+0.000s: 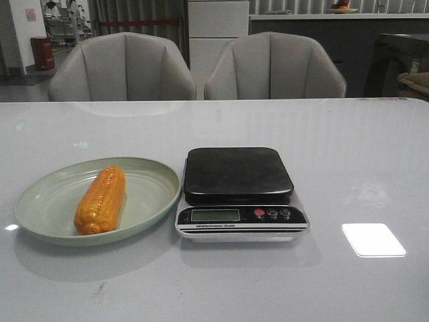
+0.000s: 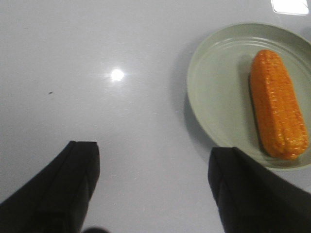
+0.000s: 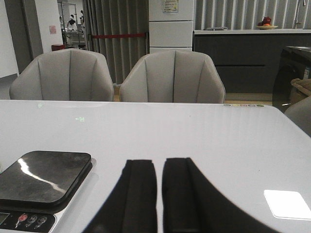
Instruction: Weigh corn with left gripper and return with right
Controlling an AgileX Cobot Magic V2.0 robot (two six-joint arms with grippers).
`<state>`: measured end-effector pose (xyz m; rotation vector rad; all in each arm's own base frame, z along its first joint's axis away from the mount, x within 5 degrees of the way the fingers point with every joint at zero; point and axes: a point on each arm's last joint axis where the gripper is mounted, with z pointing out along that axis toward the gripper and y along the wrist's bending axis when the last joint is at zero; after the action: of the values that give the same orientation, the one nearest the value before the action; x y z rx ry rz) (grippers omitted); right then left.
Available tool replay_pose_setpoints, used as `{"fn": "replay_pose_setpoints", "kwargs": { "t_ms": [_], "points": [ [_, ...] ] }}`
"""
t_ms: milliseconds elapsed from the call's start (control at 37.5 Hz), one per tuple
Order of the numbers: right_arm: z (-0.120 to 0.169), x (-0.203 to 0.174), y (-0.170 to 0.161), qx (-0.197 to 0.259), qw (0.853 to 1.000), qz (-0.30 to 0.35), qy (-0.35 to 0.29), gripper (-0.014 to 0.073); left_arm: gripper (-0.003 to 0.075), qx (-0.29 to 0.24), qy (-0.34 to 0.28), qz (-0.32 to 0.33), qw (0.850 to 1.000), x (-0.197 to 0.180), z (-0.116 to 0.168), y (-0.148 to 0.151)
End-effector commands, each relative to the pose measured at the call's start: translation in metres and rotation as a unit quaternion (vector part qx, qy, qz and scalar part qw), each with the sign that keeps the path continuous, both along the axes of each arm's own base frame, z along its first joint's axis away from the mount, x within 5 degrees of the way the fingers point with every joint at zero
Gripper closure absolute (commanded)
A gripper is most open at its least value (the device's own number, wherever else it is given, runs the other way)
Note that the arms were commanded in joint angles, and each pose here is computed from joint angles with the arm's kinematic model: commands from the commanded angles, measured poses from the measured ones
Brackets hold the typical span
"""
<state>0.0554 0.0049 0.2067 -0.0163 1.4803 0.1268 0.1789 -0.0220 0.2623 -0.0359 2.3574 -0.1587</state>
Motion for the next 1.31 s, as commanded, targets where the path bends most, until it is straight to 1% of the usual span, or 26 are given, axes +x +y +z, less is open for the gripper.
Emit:
{"fn": "replay_pose_setpoints", "kwargs": {
  "t_ms": [0,133,240,373,586,799,933,986,1066,1146,1173,1226,1279],
  "points": [
    [0.005,-0.001,0.000,-0.003,0.999,-0.001,-0.043,0.0382,0.0185,-0.025,-0.042,-0.031,0.998,0.024,0.017,-0.020],
    [0.005,-0.001,0.000,-0.003,0.999,-0.001,-0.043,0.0382,0.0185,-0.053,-0.034,-0.055,0.997,0.049,0.010,-0.046],
    [0.005,-0.001,0.000,-0.003,0.999,-0.001,-0.043,0.0382,0.0180,-0.045,0.003,-0.085,0.995,0.074,-0.005,-0.070],
    [0.005,-0.001,0.000,-0.003,0.999,-0.001,-0.043,0.0382,0.0141,-0.038,0.038,-0.107,0.993,0.099,-0.022,-0.094],
    [0.005,-0.001,0.000,-0.003,0.999,-0.001,-0.043,0.0382,0.0140,-0.041,0.078,-0.127,0.988,0.125,-0.042,-0.127],
    [0.005,-0.001,0.000,-0.003,0.999,-0.001,-0.043,0.0382,0.0143,-0.040,0.143,-0.115,0.982,0.141,-0.064,-0.140],
    [0.005,-0.001,0.000,-0.003,0.999,-0.001,-0.043,0.0382,0.0150,-0.035,0.165,-0.115,0.979,0.146,-0.073,-0.143],
    [0.005,-0.001,0.000,-0.003,0.999,-0.001,-0.043,0.0382,0.0178,-0.035,0.169,-0.114,0.978,0.147,-0.076,-0.143],
    [0.005,-0.001,0.000,-0.003,0.999,-0.001,-0.043,0.0382,0.0291,-0.033,0.173,-0.114,0.978,0.148,-0.079,-0.144],
    [0.005,-0.001,0.000,-0.003,0.999,-0.001,-0.043,0.0382,0.0456,-0.033,0.173,-0.114,0.978,0.148,-0.079,-0.144],
    [0.005,-0.001,0.000,-0.003,0.999,-0.001,-0.043,0.0382,0.0530,-0.035,0.169,-0.114,0.978,0.149,-0.076,-0.144],
    [0.005,-0.001,0.000,-0.003,0.999,-0.001,-0.043,0.0382,0.0624,-0.032,0.162,-0.120,0.979,0.152,-0.071,-0.146],
    [0.005,-0.001,0.000,-0.003,0.999,-0.001,-0.043,0.0382,0.0585,-0.028,0.157,-0.126,0.979,0.155,-0.063,-0.147]
  ]
}}
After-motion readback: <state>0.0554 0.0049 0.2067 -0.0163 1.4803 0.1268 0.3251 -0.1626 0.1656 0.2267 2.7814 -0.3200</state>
